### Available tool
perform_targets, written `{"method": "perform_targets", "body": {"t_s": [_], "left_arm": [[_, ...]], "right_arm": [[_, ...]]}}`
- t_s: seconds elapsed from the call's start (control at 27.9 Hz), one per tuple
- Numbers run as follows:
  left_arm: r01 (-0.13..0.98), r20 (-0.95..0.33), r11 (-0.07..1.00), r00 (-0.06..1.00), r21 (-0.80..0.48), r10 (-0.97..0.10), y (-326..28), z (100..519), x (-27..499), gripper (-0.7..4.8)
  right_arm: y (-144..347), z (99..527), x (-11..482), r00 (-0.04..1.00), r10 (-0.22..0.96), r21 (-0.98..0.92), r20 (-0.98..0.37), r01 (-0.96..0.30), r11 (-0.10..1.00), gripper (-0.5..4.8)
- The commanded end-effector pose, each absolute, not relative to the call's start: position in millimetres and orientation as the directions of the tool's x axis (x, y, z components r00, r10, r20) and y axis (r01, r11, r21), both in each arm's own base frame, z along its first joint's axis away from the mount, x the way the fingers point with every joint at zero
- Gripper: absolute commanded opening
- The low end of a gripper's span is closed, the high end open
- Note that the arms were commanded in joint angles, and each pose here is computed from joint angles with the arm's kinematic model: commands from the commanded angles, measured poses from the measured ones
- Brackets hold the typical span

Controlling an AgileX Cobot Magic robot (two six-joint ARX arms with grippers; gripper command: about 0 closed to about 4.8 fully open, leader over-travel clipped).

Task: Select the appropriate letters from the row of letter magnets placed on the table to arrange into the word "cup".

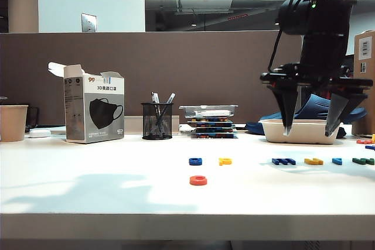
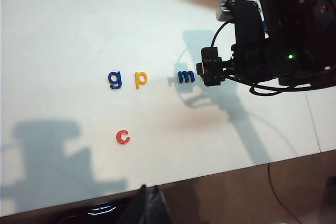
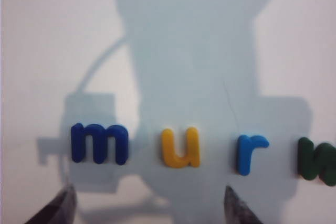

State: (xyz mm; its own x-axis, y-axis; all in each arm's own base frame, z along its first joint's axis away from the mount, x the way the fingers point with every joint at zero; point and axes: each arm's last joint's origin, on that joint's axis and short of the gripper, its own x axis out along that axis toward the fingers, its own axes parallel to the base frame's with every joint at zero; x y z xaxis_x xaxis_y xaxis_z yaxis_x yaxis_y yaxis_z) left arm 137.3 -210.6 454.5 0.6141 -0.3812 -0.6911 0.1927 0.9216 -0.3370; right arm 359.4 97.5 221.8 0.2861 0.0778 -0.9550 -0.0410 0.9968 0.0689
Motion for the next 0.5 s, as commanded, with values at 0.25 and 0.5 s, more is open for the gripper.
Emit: {"method": "perform_targets", "body": {"t_s": [0.25, 0.5], "left_arm": [[0.196, -0.681, 0.920, 0.623, -0.340, -0.384, -210, 457, 137, -0.05], [0.196, -0.681, 0.920, 0.623, -0.340, -0.384, -210, 457, 137, -0.05]], "right_arm": [[100, 206, 369, 0.280, 0.075, 0.059, -0.957, -0.065, 0.996, 3.54], [98, 203, 371, 0.286, 0.078, 0.055, -0.955, -0.088, 0.995, 2.95]]}}
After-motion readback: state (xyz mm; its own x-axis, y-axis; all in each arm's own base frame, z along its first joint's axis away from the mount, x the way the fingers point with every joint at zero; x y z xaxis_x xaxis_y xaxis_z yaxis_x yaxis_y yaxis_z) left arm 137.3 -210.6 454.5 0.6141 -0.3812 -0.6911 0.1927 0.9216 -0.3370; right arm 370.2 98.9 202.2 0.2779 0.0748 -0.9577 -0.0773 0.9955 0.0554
